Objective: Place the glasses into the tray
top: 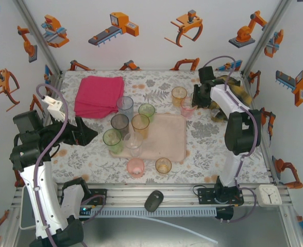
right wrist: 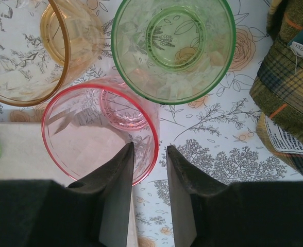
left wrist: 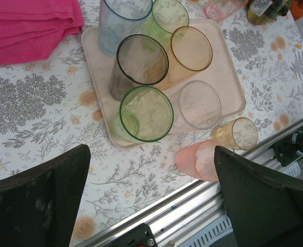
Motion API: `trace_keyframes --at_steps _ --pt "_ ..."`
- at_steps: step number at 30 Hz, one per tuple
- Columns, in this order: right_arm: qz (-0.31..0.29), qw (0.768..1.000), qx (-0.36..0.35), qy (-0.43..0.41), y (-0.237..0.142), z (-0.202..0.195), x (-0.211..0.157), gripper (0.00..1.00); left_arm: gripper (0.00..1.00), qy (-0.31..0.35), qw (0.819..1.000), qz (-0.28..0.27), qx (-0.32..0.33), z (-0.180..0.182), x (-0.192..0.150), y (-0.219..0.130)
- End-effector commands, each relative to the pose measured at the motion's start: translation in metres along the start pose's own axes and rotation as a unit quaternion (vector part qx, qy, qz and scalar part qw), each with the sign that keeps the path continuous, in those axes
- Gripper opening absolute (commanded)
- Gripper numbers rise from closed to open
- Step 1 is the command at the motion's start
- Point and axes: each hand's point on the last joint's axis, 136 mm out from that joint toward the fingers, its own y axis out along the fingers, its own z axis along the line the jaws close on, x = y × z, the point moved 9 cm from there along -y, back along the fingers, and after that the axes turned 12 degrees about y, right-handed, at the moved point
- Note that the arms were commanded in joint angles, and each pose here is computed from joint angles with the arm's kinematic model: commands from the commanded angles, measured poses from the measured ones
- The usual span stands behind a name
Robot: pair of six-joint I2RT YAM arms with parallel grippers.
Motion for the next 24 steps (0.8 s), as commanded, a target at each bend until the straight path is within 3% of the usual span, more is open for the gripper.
trace_keyframes --at_steps 1,24 --pt "-0.001 1.0 0.002 -0.001 0.0037 -0.0015 0.0057 0.32 0.97 -0.001 1.0 -0.01 -0.014 -0.0027 0.0003 0.0006" --pt "0.012 1.0 -0.02 -0.009 0.0096 -0.0103 -0.0009 0.23 0.97 -0.003 1.0 -0.013 -0.014 -0.0026 -0.0027 0.0019"
